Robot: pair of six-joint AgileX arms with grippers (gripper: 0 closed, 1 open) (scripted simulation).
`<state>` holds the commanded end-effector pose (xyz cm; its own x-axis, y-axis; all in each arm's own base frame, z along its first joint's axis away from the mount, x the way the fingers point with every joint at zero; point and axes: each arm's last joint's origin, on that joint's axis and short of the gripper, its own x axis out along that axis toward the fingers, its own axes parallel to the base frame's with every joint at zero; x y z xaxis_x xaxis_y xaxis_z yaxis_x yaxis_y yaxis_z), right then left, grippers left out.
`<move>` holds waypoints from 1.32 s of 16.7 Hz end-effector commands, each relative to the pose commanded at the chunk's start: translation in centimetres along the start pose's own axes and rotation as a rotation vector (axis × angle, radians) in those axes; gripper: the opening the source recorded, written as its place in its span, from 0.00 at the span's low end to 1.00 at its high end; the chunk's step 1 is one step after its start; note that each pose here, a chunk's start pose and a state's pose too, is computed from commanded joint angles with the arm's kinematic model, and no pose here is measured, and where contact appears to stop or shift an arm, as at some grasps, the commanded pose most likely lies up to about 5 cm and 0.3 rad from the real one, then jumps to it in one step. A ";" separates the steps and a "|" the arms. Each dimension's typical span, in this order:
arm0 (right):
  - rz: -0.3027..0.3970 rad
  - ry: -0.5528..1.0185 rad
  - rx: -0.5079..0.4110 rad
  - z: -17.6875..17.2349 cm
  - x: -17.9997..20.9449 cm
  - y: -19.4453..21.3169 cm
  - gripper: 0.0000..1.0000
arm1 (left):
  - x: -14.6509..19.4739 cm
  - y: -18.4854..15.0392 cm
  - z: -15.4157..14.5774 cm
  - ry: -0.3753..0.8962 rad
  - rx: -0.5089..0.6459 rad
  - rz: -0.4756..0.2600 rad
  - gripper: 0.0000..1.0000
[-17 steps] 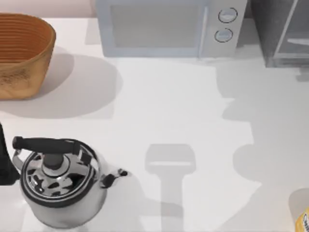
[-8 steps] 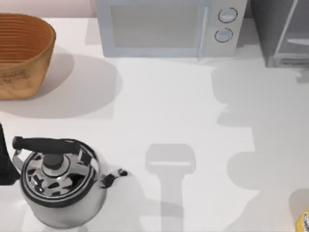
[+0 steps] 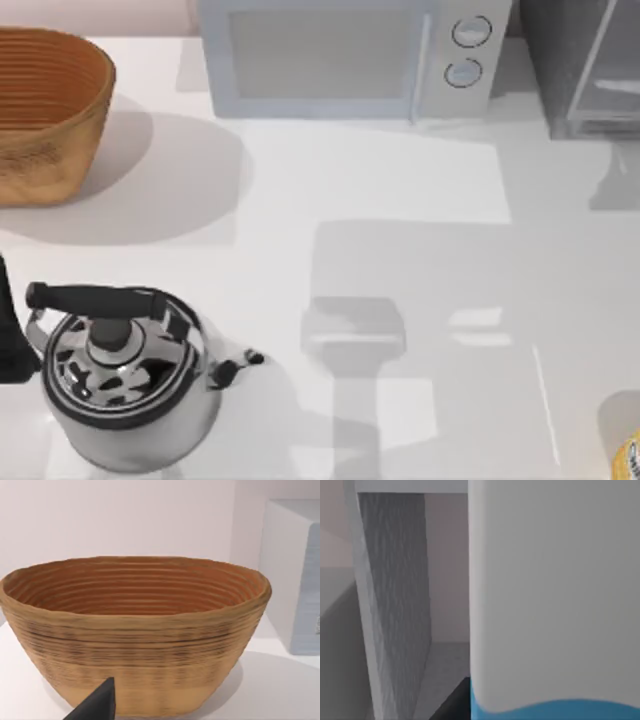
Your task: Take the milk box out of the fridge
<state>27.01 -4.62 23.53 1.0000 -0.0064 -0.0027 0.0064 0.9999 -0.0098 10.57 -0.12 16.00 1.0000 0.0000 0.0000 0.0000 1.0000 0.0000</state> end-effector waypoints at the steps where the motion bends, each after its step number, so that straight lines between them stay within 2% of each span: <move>1: -0.001 -0.002 0.000 0.5 -1.8 0.6 0.00 | 0.0 0.0 0.0 0.000 0.000 0.000 1.00; 5: -0.001 -0.016 0.003 0.2 -9.0 2.7 0.00 | 0.0 0.0 0.0 0.000 0.000 0.000 1.00; 10: 0.002 -0.022 0.009 -3.8 -14.8 4.0 0.00 | 0.0 0.0 0.0 0.000 0.000 0.000 1.00; 15: 0.006 -0.007 0.010 -7.1 -16.4 4.4 0.00 | 0.0 0.0 0.0 0.000 0.000 0.000 1.00; 22: 0.005 -0.002 0.012 -7.5 -16.4 4.4 0.00 | 0.0 0.0 0.0 0.000 0.000 0.000 1.00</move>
<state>10.59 -0.14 16.05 1.0000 -0.0009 -0.0006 0.0009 1.0000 0.0019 10.57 -0.12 16.00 1.0000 0.0000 0.0000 0.0000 1.0000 0.0000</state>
